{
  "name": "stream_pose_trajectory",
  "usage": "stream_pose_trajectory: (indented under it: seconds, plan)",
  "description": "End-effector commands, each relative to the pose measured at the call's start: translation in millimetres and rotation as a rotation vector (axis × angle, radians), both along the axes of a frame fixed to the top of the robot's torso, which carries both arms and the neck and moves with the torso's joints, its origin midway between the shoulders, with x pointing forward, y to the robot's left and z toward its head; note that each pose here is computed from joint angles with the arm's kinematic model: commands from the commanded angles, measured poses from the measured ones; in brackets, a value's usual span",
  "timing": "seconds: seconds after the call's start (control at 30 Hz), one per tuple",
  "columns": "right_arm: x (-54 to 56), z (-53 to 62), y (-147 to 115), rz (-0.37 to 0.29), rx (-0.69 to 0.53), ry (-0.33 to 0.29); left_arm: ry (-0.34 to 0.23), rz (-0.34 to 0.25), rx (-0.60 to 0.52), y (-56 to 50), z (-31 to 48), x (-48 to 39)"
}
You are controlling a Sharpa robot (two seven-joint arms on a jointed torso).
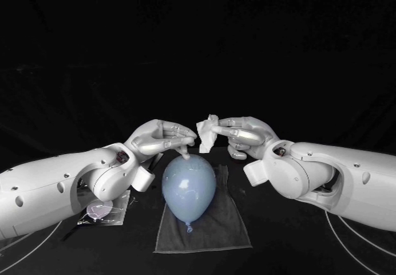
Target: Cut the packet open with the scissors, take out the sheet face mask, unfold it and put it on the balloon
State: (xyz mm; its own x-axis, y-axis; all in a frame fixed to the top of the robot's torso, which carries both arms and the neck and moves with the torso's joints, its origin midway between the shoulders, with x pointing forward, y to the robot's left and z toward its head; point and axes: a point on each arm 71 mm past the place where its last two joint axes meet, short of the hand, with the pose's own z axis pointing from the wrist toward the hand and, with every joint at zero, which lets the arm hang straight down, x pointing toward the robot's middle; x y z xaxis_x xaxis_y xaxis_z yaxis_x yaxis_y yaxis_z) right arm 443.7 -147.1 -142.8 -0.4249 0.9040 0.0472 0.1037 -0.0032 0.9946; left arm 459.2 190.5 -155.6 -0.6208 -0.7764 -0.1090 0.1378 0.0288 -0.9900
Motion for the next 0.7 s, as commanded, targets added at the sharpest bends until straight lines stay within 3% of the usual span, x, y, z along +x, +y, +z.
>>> stream_pose_trajectory:
  seconds: [0.03,0.7]
  plan:
    - [0.3,0.1,1,0.017,0.014,-0.001,-0.027,-0.035,-0.083,-2.2,5.7,-3.4]
    - [-1.8,-10.3,5,0.035,-0.005,0.013,-0.014,0.011,-0.090,-0.7,5.4,-2.5]
